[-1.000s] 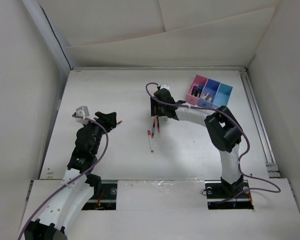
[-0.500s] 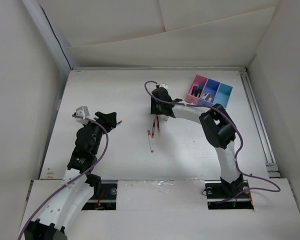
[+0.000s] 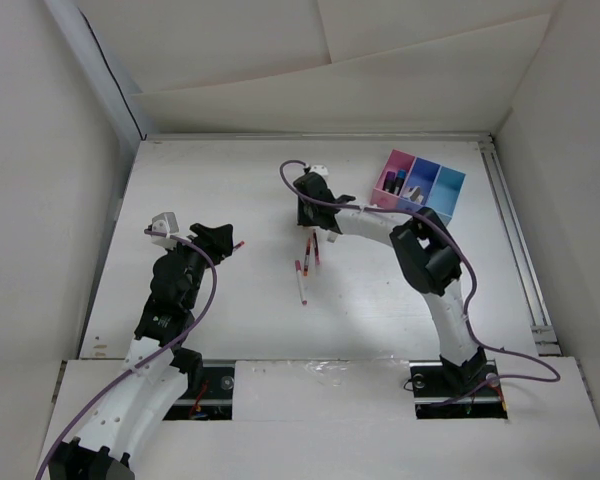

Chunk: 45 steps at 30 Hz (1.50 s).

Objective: Sort the stationery into containers
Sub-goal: Pick up the stationery from the center of the board, then place the stationery in the storage box, then pick up the stationery from the center of the board.

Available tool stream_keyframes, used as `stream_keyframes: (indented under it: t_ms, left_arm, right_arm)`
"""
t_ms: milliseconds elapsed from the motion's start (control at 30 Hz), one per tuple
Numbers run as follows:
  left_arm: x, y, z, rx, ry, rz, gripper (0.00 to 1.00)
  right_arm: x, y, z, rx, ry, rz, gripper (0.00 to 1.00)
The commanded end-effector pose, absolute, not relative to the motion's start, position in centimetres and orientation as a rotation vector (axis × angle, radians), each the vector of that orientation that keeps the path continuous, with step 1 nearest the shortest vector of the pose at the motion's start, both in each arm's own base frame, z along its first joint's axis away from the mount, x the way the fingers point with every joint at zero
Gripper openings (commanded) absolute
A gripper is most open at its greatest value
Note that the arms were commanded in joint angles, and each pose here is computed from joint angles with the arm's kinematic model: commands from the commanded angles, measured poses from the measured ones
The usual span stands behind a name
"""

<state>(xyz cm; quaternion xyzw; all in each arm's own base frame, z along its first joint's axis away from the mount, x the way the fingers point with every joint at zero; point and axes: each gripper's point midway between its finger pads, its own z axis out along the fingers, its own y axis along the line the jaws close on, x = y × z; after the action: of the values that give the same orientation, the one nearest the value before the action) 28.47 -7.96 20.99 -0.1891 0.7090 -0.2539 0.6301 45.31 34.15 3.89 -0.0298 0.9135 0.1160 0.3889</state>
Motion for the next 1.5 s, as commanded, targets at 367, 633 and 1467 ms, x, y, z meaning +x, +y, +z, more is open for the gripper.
stream_keyframes:
  t_ms: [367,633,1467]
  left_arm:
    - [28.6,-8.0,24.3,-0.409,1.532,-0.609,0.58]
    - [28.6,-8.2,24.3,-0.402,1.534,-0.616,0.58]
    - [28.6,-8.2,24.3,-0.402,1.534,-0.616,0.58]
  right_arm:
    - [51.3,20.0,19.6,0.265,2.006,0.295,0.12]
    - [50.9,3.9,18.6,0.554,1.958,0.047,0.11]
    - [44.0,21.4,14.7,0.129,2.108,0.291,0.08]
